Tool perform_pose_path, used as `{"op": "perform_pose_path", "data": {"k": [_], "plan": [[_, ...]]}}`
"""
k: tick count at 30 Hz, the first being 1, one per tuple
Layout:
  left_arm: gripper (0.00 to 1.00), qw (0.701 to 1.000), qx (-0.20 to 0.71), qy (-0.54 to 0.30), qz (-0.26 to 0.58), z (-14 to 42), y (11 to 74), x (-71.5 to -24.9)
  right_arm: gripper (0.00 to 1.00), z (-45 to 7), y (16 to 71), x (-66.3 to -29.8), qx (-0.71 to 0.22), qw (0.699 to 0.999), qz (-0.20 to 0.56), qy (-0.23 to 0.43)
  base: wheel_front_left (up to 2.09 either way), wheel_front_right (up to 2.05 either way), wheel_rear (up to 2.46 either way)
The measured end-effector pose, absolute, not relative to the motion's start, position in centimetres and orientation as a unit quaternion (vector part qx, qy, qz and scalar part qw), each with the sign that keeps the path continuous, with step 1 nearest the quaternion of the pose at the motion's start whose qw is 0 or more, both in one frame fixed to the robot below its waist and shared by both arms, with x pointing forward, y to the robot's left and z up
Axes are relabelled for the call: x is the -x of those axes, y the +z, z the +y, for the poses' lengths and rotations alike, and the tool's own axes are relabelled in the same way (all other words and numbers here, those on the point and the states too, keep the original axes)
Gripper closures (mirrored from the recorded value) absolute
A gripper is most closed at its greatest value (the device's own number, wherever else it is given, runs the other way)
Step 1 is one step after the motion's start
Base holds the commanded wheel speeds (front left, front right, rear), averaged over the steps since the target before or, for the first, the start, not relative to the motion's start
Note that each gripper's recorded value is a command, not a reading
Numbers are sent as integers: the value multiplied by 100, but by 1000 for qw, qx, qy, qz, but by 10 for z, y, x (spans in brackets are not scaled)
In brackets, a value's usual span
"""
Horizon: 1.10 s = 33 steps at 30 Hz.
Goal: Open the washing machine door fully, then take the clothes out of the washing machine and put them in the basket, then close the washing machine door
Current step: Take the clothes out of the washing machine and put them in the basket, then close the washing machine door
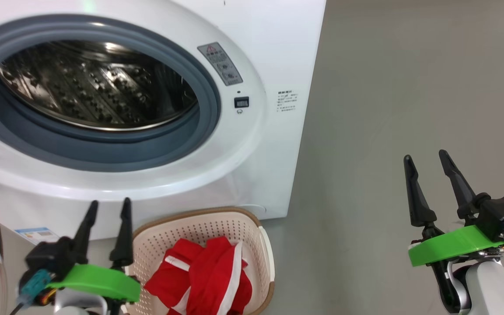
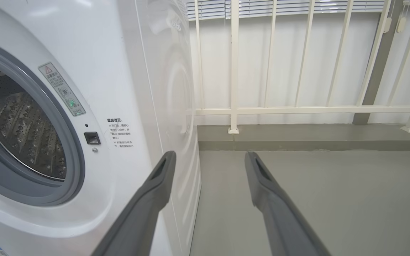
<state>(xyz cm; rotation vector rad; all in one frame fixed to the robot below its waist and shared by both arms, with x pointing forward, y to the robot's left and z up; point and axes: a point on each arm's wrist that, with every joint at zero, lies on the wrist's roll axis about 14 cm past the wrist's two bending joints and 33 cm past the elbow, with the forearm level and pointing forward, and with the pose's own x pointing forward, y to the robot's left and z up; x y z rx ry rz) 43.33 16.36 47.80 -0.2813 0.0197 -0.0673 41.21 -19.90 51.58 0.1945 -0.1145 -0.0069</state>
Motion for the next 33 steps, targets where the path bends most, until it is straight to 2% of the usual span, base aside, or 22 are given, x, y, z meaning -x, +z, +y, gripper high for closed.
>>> {"op": "perform_pose_path", "data": {"k": [7, 19, 33], "plan": [[0, 991, 125, -20, -30, 177, 502, -422, 0, -200, 522, -401, -98, 993, -66, -5, 0, 0, 0], [0, 994, 96, -17, -51, 185, 515, -386, 0, -205, 530, -372, -95, 992, -79, -12, 0, 0, 0], [0, 995, 85, -18, -57, 185, 519, -381, 0, -210, 528, -364, -94, 992, -77, -20, 0, 0, 0]]}}
